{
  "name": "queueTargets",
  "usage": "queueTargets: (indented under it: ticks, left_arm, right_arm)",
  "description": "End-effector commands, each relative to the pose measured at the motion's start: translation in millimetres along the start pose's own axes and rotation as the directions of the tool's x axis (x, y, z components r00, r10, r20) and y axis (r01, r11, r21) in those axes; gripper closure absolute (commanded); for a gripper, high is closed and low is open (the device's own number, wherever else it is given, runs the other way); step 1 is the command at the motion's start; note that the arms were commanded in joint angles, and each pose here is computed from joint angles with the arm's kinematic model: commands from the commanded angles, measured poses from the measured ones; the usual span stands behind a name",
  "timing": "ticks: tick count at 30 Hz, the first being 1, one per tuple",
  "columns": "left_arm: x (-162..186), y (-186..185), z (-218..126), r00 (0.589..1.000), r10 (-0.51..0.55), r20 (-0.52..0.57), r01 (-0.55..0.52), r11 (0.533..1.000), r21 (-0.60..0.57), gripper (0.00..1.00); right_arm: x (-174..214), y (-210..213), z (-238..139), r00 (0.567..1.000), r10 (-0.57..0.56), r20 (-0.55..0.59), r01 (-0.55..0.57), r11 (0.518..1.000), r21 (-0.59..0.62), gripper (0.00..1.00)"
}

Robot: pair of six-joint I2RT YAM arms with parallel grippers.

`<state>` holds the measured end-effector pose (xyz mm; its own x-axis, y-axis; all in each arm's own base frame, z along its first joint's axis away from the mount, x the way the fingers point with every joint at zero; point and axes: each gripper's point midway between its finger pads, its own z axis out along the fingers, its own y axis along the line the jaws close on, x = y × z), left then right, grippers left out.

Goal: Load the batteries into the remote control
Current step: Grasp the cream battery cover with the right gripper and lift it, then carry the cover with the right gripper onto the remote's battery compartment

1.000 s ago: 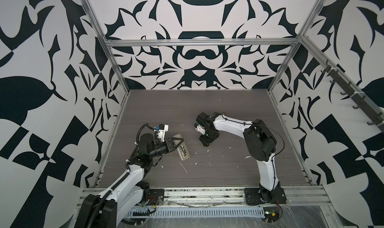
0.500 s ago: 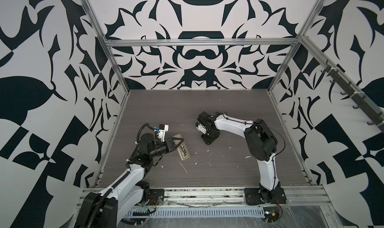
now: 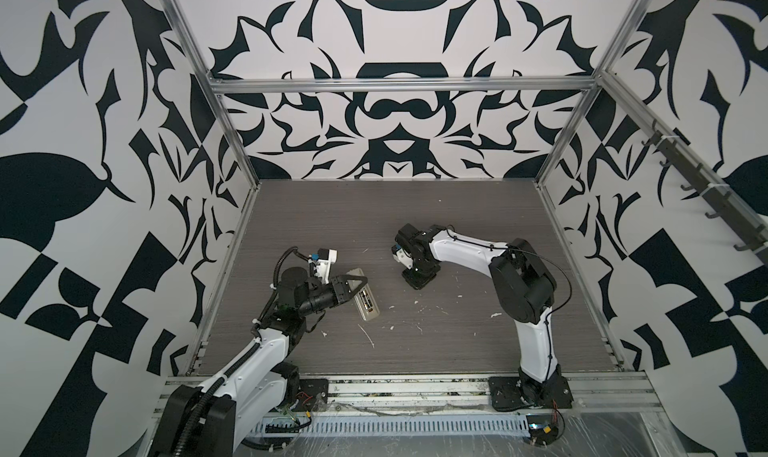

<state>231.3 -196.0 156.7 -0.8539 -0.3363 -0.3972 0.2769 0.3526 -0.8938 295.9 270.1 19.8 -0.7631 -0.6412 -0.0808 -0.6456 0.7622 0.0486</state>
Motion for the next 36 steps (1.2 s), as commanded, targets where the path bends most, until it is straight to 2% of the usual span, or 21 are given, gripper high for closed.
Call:
queueTargets:
  ticks: [1, 5, 10, 15, 20, 29, 36]
  left_arm:
    - [-6, 2, -1, 0.999, 0.016, 0.041, -0.016, 1.000, -0.003, 1.00]
    - [-20, 0, -3, 0.993, 0.042, 0.115, -0.040, 0.999, -0.024, 1.00]
    - [-31, 2, -3, 0.985, 0.054, 0.167, -0.049, 0.998, -0.030, 1.00]
    - [-43, 1, -1, 0.973, 0.029, 0.229, -0.029, 1.000, -0.003, 1.00]
    - [-46, 3, 1, 0.971, 0.014, 0.240, -0.018, 1.000, 0.013, 1.00]
    - [-48, 4, -5, 0.959, 0.025, 0.282, -0.027, 1.000, 0.006, 1.00]
    - [-45, 4, -3, 0.963, 0.033, 0.266, -0.037, 0.999, 0.009, 1.00]
  right_arm:
    - [6, 4, -22, 1.000, 0.022, 0.008, -0.022, 1.000, -0.006, 0.86]
    - [8, 9, -53, 0.997, 0.054, 0.057, -0.057, 0.998, 0.039, 0.91]
    - [13, 38, -92, 0.991, 0.048, 0.126, -0.053, 0.998, 0.031, 0.92]
    - [11, 66, -130, 0.974, 0.056, 0.218, -0.056, 0.998, -0.008, 0.95]
    - [1, 100, -163, 0.956, 0.027, 0.292, -0.006, 0.997, -0.071, 0.96]
    - [-13, 141, -172, 0.954, -0.039, 0.299, 0.074, 0.991, -0.109, 0.96]
    - [-28, 158, -168, 0.949, -0.064, 0.307, 0.111, 0.984, -0.138, 0.96]
